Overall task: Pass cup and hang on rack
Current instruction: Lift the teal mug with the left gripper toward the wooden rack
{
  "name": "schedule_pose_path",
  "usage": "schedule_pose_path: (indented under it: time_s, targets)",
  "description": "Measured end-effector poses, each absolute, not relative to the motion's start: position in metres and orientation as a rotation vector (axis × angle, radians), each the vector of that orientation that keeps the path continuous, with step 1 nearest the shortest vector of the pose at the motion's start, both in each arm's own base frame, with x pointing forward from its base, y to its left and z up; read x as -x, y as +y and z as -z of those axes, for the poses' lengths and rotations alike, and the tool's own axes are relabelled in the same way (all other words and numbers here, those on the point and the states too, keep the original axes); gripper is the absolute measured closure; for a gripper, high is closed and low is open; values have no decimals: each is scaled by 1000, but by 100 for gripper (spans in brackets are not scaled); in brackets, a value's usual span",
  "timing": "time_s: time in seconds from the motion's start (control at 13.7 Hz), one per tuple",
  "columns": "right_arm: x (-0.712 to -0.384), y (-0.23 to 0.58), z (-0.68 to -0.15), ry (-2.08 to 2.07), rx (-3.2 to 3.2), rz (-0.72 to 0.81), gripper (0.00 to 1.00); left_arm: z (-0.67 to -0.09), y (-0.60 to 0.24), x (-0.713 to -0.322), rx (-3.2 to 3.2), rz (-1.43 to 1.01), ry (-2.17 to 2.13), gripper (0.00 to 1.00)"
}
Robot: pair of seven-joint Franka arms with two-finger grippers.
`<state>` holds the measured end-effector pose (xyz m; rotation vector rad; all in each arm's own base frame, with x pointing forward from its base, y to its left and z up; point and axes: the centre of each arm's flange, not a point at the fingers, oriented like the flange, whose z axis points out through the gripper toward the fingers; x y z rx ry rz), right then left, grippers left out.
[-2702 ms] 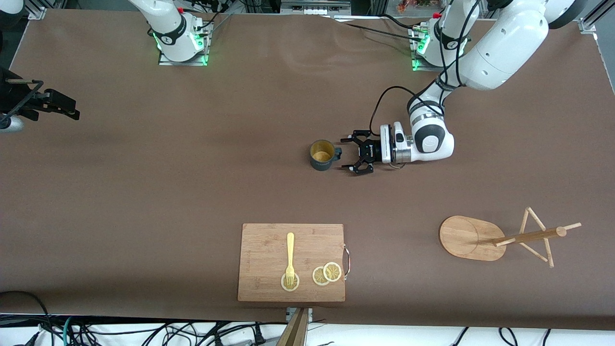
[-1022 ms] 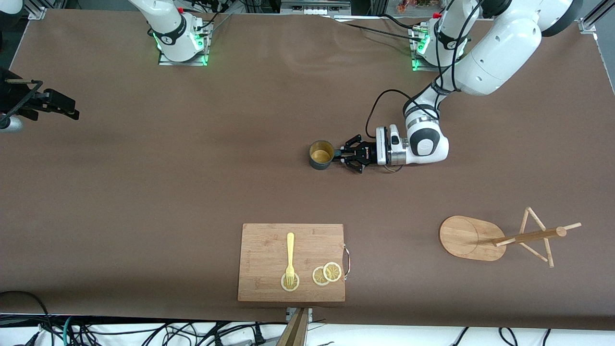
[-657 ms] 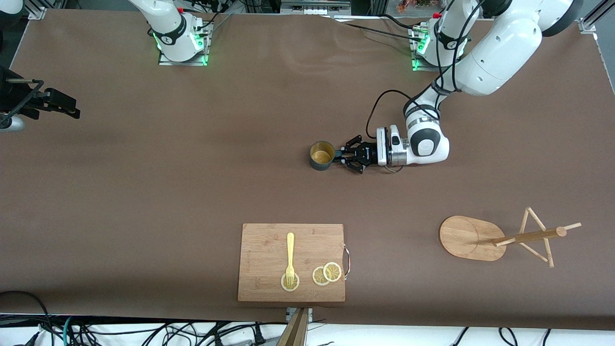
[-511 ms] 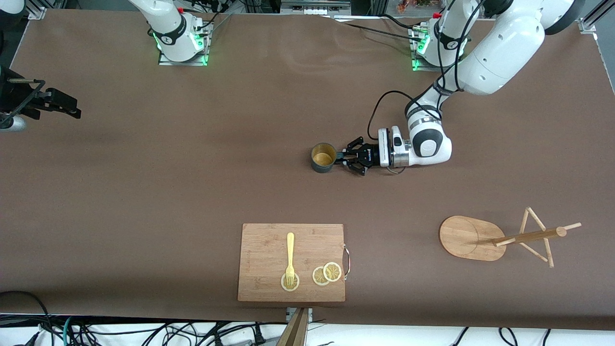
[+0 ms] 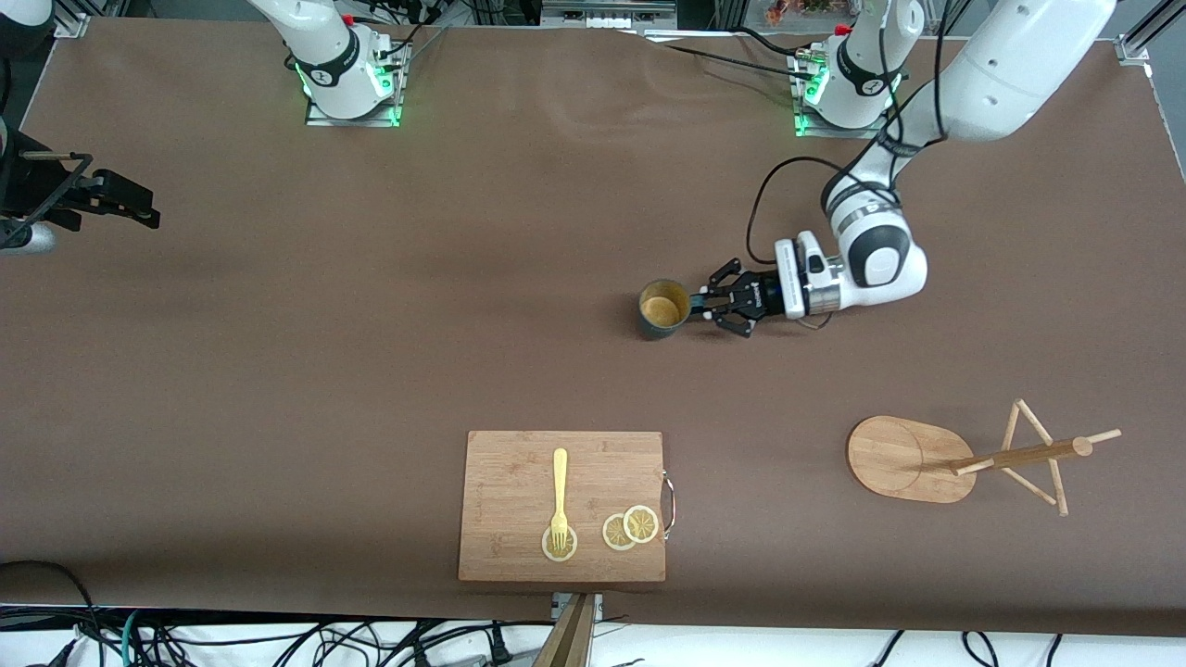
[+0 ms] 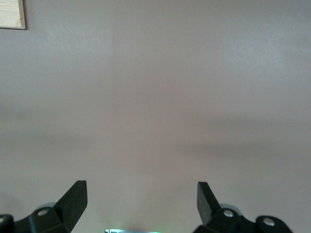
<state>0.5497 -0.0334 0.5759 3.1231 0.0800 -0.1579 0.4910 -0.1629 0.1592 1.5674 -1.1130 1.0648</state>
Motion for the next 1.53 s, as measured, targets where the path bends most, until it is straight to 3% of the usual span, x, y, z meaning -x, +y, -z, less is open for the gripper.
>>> schedule_pose_path:
  time_s: [0.44, 0.95, 1.53]
  targets:
    - [-550, -33, -576, 81, -3123, 160, 0, -239, -7, -487, -1761, -917, -855, 79]
    - [-550, -33, -576, 81, -3123, 161, 0, -248, 92, -467, -1813, -798, -391, 79]
    - [-549, -33, -576, 81, -3123, 161, 0, -309, 172, -506, -1846, -399, 104, 79]
